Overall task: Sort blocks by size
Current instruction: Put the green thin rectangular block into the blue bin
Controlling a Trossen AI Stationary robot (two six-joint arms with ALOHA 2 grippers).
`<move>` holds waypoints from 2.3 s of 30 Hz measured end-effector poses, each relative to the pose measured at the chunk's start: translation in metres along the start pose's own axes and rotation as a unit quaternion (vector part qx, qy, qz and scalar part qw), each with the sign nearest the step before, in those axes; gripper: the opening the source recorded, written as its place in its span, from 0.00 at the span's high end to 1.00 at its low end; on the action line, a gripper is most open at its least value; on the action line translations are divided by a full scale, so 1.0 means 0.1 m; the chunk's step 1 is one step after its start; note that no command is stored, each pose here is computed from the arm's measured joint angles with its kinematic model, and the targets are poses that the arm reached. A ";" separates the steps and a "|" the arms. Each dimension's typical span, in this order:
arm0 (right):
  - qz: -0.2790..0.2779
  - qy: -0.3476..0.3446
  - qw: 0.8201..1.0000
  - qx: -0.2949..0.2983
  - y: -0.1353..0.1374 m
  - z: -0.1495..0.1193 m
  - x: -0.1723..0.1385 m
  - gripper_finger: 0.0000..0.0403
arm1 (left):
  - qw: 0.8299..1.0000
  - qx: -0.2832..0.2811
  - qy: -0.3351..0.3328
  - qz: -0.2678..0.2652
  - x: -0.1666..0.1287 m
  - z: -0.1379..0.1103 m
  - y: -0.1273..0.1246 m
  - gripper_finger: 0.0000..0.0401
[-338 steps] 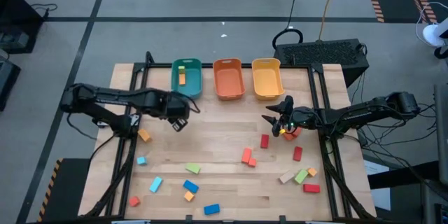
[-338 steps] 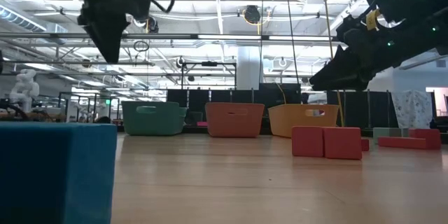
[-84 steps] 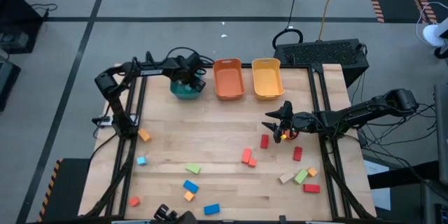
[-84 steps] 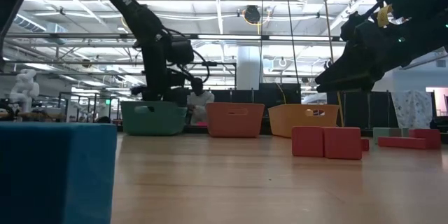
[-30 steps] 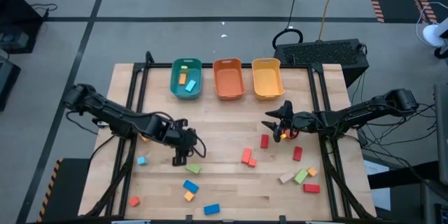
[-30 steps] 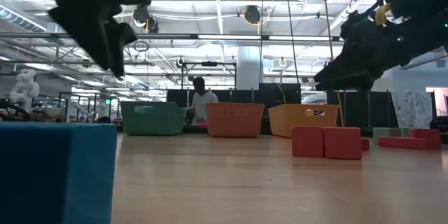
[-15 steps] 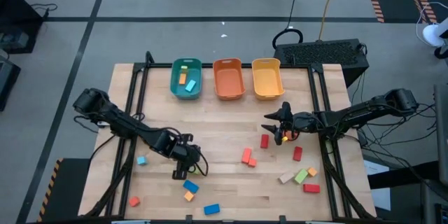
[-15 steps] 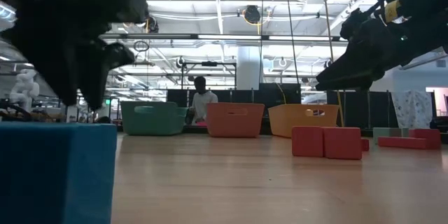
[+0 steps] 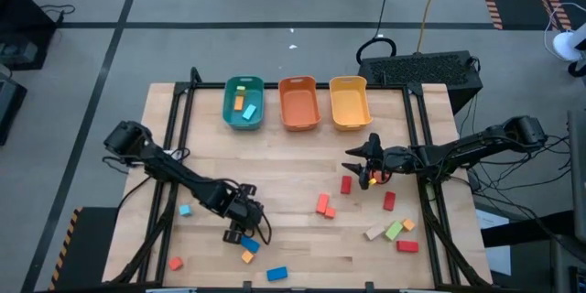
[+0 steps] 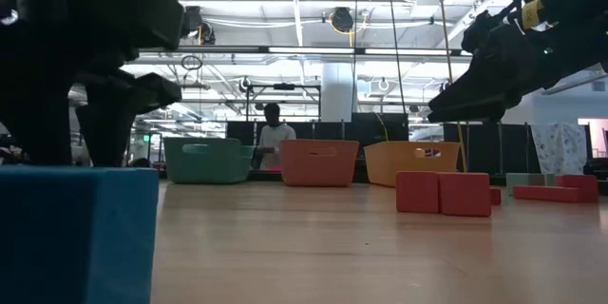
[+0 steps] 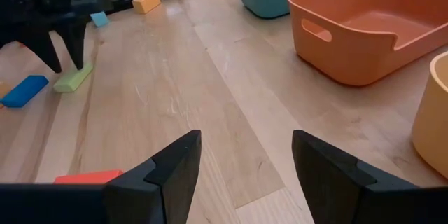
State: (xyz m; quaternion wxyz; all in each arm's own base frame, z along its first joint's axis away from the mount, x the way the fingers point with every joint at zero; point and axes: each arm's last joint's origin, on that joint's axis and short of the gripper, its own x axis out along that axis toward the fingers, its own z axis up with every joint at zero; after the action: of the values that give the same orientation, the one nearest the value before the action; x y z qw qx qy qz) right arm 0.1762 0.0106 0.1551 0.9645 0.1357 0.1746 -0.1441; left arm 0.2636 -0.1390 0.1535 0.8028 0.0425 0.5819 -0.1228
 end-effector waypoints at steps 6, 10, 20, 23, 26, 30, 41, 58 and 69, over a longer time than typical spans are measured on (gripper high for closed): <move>0.000 0.000 1.000 0.000 0.00 0.00 0.00 0.48 | 0.999 0.016 0.023 0.017 0.12 -0.03 -0.01 0.55; 0.001 0.001 1.000 0.000 0.00 0.00 0.00 0.48 | 0.999 0.018 0.031 0.032 0.19 -0.04 -0.02 0.48; 0.000 0.000 1.000 0.001 0.00 0.00 0.00 0.48 | 0.998 -0.021 0.035 0.040 0.23 -0.04 0.03 0.48; 0.000 -0.002 1.000 0.002 0.00 0.00 0.00 0.48 | 0.998 -0.046 0.034 0.041 0.23 -0.03 0.05 0.55; 0.001 -0.009 1.000 0.005 0.00 0.02 0.00 0.48 | 0.997 -0.061 0.034 0.043 0.23 -0.03 0.08 0.63; 0.001 -0.012 1.000 0.006 0.00 0.02 0.00 0.48 | 0.995 -0.076 0.035 0.046 0.21 0.00 0.10 0.67; 0.004 -0.021 1.000 0.011 0.01 0.04 0.00 0.48 | 0.978 -0.158 0.013 0.134 -0.19 0.12 0.48 0.67; 0.002 -0.016 1.000 0.008 0.01 0.03 0.00 0.48 | 0.933 -0.259 -0.025 0.249 -0.90 -0.13 1.75 0.67; -0.011 0.019 1.000 -0.005 0.00 -0.08 0.09 0.48 | 0.901 -0.313 -0.060 0.296 -1.17 -0.33 2.43 0.67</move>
State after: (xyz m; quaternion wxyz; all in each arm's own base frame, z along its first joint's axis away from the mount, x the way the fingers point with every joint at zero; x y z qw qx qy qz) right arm 0.1816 0.0107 0.1450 0.9601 0.1311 0.1952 -0.1516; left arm 0.2589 0.1203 0.2350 0.8076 -0.0477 0.5016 0.3065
